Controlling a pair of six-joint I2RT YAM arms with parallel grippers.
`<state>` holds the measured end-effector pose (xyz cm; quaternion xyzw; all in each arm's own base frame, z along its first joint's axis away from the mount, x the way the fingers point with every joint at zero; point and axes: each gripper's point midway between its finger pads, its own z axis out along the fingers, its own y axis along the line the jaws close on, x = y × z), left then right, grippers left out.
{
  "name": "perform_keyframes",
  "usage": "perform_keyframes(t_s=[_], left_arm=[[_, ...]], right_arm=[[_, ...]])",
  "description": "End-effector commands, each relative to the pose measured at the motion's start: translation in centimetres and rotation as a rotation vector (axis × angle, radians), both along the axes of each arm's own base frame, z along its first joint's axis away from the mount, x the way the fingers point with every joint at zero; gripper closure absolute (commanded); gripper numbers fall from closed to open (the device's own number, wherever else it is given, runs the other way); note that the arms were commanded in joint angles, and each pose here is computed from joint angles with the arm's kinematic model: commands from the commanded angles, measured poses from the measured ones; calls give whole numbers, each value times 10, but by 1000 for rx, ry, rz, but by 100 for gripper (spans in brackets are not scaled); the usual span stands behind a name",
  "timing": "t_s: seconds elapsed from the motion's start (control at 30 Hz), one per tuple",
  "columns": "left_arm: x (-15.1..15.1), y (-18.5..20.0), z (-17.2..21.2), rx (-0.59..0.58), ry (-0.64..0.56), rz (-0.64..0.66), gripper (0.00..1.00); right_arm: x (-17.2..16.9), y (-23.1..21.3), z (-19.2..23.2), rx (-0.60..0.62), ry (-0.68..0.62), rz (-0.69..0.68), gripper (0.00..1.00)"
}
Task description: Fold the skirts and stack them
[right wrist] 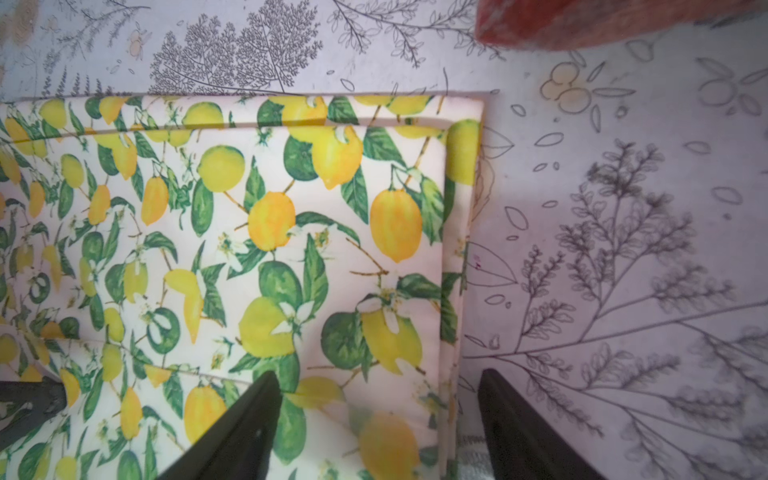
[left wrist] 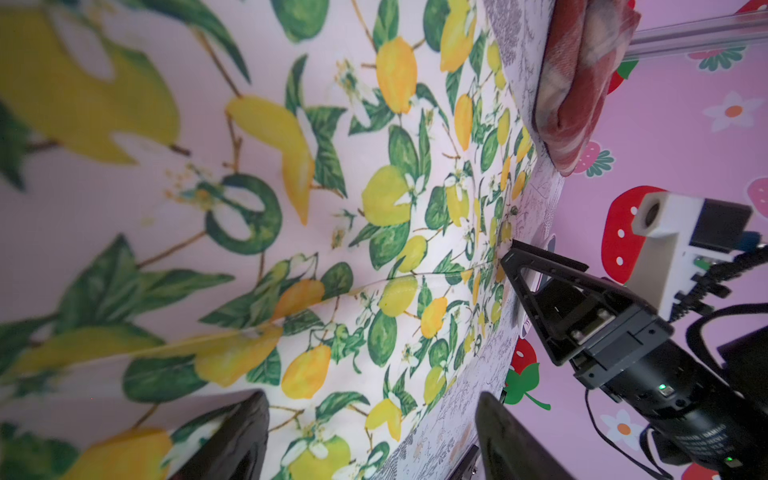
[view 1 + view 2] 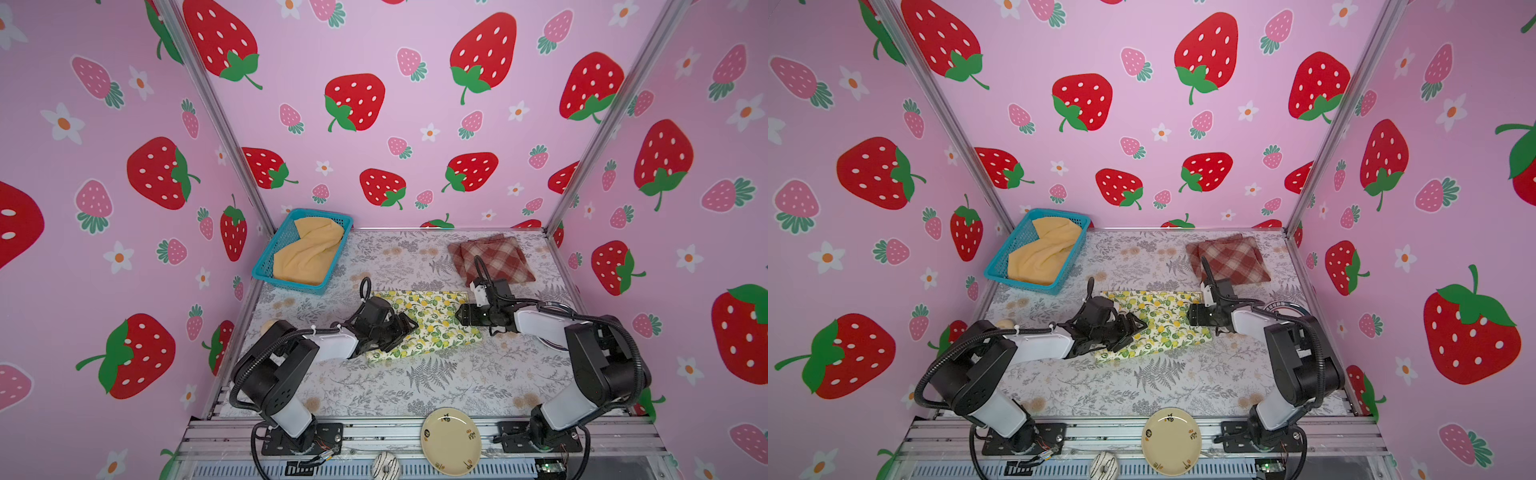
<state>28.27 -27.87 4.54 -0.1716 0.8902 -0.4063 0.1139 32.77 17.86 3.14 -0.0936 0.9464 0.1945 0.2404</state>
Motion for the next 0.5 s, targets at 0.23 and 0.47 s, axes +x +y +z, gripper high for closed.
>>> perform_keyframes(t_s=[0.23, 0.47], left_arm=[[-22, 15, -39, 98, 111, -11, 20], [-21, 13, -42, 98, 115, -14, 21]], right_arm=[[-34, -9, -45, -24, 157, 1, 50], [-31, -10, -44, -31, 151, -10, 87]])
